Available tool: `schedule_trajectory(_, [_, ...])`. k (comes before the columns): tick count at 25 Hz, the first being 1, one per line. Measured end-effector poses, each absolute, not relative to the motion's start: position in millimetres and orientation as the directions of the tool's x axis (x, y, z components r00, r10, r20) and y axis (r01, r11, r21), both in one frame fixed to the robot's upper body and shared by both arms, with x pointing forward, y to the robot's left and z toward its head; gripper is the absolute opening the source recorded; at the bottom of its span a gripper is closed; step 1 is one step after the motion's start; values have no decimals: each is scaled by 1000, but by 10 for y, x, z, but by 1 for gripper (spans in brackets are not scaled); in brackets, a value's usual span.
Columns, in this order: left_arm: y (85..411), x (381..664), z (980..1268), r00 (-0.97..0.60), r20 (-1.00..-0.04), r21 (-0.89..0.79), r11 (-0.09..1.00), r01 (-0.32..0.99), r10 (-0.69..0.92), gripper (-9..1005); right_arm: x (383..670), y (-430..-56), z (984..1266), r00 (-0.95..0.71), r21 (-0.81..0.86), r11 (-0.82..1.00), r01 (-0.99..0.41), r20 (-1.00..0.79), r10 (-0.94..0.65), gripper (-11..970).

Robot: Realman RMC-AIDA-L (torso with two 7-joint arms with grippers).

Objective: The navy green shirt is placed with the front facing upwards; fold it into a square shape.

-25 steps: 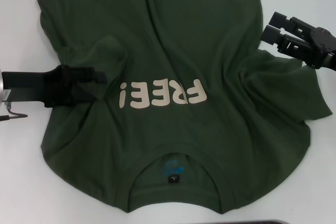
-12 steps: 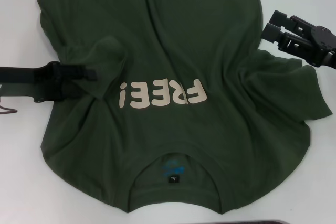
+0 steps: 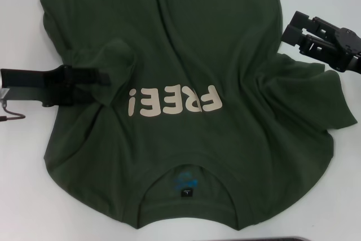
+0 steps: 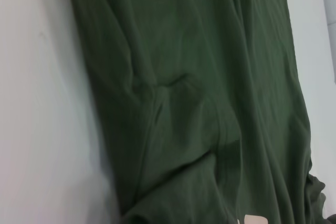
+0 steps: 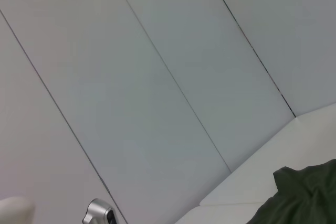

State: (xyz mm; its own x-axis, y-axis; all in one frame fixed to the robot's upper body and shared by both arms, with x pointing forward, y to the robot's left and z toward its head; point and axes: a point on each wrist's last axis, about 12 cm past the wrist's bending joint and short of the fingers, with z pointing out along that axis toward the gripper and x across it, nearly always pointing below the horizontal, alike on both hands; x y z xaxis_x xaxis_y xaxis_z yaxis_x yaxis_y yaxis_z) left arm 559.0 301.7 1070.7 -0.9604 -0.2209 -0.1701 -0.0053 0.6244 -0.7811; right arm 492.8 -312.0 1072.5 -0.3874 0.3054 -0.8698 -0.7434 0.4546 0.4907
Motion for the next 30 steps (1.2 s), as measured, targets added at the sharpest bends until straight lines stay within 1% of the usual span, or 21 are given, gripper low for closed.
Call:
schedule_trajectory(8, [2949, 5622, 10719, -963, -176, -779, 626, 11, -203, 785, 4928, -3120, 10725, -388, 491, 454, -743, -870, 305, 911])
schedule_trajectory(14, [3012, 5603, 10732, -964, -172, -778, 628, 7, -202, 785, 4927, -3127, 10726, -387, 490, 456, -743, -870, 305, 911])
schedule_trajectory(24, [3000, 5554, 10704, -974, -145, -772, 636, 2, -172, 784, 4929, -3128, 10727, -387, 491, 456, -742, -870, 306, 910])
schedule_trajectory(30, [2950, 5608, 10717, -974, -143, -766, 643, -3, -174, 784, 4919, -3133, 10722, -388, 493, 457, -741, -869, 307, 910])
